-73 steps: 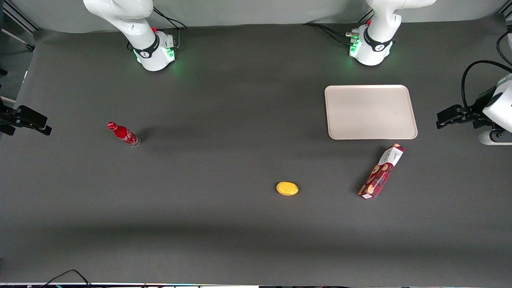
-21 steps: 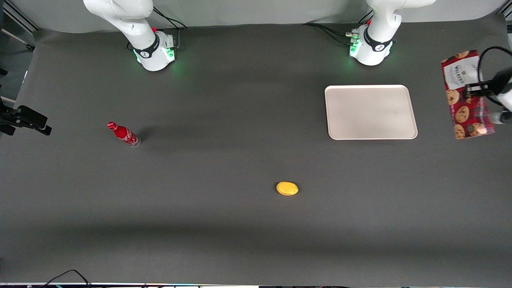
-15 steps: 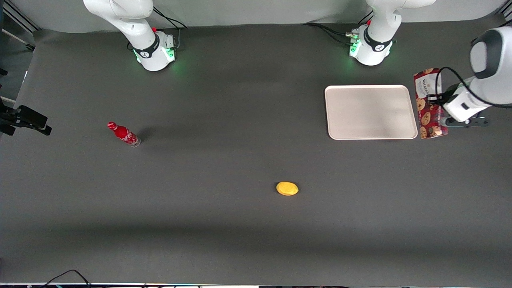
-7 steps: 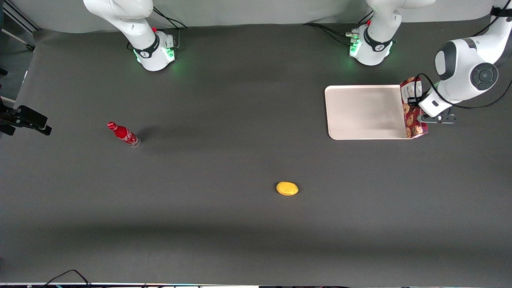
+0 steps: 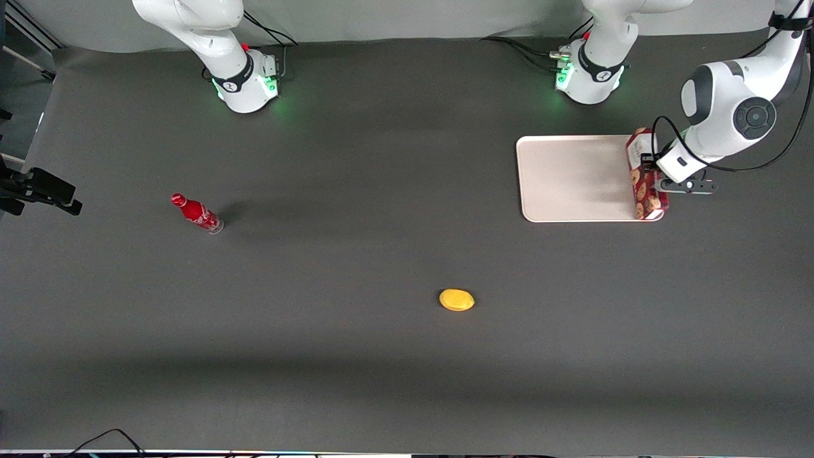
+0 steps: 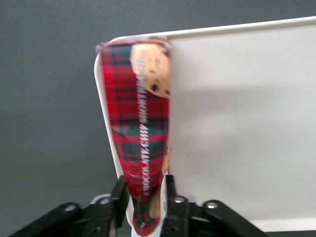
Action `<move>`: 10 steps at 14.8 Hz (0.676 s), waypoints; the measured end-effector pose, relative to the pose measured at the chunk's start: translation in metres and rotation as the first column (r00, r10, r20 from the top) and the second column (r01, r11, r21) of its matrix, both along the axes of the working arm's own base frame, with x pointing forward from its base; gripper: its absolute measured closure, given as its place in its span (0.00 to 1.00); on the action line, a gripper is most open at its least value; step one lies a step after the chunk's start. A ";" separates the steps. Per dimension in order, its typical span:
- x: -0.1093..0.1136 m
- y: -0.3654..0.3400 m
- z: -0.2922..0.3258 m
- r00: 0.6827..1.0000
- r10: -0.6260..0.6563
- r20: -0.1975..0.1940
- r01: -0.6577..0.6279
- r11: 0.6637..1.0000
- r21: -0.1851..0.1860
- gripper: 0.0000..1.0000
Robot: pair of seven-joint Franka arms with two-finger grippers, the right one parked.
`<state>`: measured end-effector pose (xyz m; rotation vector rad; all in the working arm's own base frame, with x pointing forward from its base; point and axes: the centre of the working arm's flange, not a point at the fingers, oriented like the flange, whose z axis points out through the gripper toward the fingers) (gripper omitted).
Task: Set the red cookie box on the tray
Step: 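Open the left gripper and withdraw it from the box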
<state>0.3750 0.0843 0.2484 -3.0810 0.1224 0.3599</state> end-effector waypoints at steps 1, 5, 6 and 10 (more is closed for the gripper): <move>0.002 0.000 0.002 1.000 0.000 0.005 0.000 1.000 0.001 0.50; 0.031 0.008 0.032 0.999 0.001 0.051 -0.002 1.000 0.018 0.10; 0.045 0.010 0.049 0.998 0.002 0.060 -0.003 1.000 0.026 0.00; 0.102 0.008 0.145 0.991 -0.002 0.132 -0.005 0.999 0.051 0.00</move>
